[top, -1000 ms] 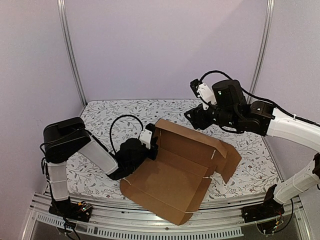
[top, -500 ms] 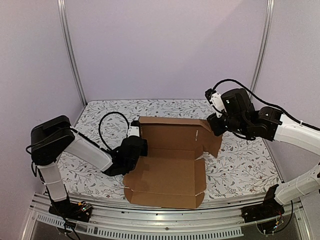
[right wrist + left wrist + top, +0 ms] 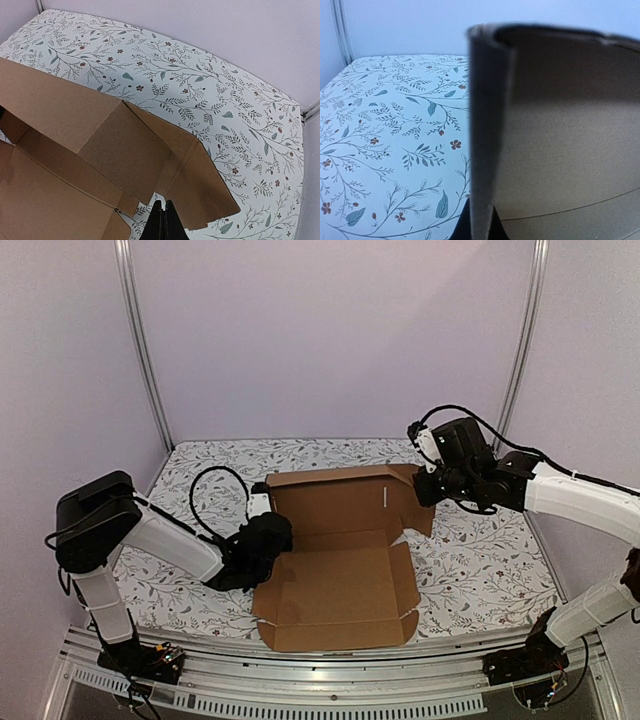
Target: Fold the paper box
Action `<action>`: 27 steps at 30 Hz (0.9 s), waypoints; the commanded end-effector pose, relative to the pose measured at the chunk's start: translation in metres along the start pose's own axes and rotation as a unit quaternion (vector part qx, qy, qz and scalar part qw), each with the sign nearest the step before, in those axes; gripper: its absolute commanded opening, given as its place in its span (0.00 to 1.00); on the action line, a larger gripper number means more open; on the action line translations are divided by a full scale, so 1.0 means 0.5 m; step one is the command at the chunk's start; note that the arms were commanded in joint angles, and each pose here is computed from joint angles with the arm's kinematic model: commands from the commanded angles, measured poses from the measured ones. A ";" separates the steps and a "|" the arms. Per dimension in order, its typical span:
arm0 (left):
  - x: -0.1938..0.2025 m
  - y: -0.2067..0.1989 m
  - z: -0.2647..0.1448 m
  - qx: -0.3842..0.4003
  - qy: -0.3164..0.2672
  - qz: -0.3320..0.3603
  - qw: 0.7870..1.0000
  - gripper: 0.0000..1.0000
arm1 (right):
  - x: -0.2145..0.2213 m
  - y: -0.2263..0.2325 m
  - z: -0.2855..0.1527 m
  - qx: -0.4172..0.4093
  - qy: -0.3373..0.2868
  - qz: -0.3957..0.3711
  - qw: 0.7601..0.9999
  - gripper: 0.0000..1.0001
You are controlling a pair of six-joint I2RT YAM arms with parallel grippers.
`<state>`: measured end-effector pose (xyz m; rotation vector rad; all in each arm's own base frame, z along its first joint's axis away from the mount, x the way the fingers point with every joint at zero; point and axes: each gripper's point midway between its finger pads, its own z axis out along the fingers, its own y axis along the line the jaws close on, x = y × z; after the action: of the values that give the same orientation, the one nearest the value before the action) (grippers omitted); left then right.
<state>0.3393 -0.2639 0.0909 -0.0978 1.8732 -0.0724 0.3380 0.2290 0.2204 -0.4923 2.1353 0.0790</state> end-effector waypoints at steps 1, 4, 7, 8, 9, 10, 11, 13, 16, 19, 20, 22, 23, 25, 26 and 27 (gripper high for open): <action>0.059 0.008 -0.014 -0.003 0.046 0.050 0.998 0.00 | -0.027 0.017 0.026 -0.022 -0.011 0.013 1.000 0.00; 0.056 0.003 -0.016 0.000 0.046 0.050 0.998 0.00 | -0.023 0.022 0.044 -0.025 -0.007 0.011 1.000 0.00; 0.054 -0.001 -0.016 0.003 0.046 0.049 0.998 0.00 | -0.024 0.036 0.056 -0.038 -0.008 0.008 0.999 0.00; 0.053 -0.003 -0.016 0.004 0.047 0.049 0.998 0.00 | -0.021 0.043 0.063 -0.044 -0.006 0.007 0.999 0.00; 0.053 -0.005 -0.016 0.005 0.047 0.050 0.998 0.00 | -0.022 0.047 0.068 -0.048 -0.005 0.009 0.999 0.00; 0.052 -0.007 -0.016 0.006 0.048 0.050 0.998 0.00 | -0.019 0.051 0.073 -0.051 -0.002 0.009 0.999 0.00; 0.050 -0.008 -0.016 0.006 0.047 0.050 0.998 0.00 | -0.014 0.057 0.081 -0.055 0.003 0.010 0.998 0.00; 0.047 -0.010 -0.017 0.008 0.048 0.049 0.998 0.00 | -0.012 0.065 0.090 -0.064 0.004 0.016 0.998 0.00; 0.045 -0.014 -0.017 0.010 0.049 0.048 0.998 0.00 | -0.009 0.075 0.102 -0.072 0.002 0.029 0.997 0.00; 0.043 -0.020 -0.017 0.014 0.050 0.048 0.998 0.00 | -0.009 0.088 0.114 -0.085 -0.005 0.050 0.995 0.00; 0.042 -0.023 -0.017 0.016 0.050 0.048 0.997 0.00 | -0.008 0.093 0.117 -0.091 -0.006 0.056 0.994 0.00; 0.041 -0.027 -0.017 0.018 0.050 0.049 0.997 0.00 | -0.010 0.101 0.121 -0.101 -0.011 0.072 0.992 0.00; 0.040 -0.029 -0.018 0.019 0.050 0.049 0.997 0.00 | -0.012 0.105 0.122 -0.106 -0.015 0.084 0.991 0.00; 0.039 -0.032 -0.018 0.020 0.050 0.049 0.997 0.00 | -0.020 0.113 0.122 -0.119 -0.026 0.104 0.987 0.00; 0.039 -0.033 -0.018 0.020 0.051 0.049 0.997 0.00 | -0.023 0.117 0.122 -0.125 -0.030 0.121 0.984 0.00; 0.039 -0.034 -0.018 0.020 0.051 0.049 0.997 0.00 | -0.026 0.120 0.123 -0.131 -0.037 0.132 0.982 0.00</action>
<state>0.3388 -0.2689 0.0923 -0.0753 1.8975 -0.0334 0.3671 0.2862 0.1843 -0.4401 2.1529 0.3591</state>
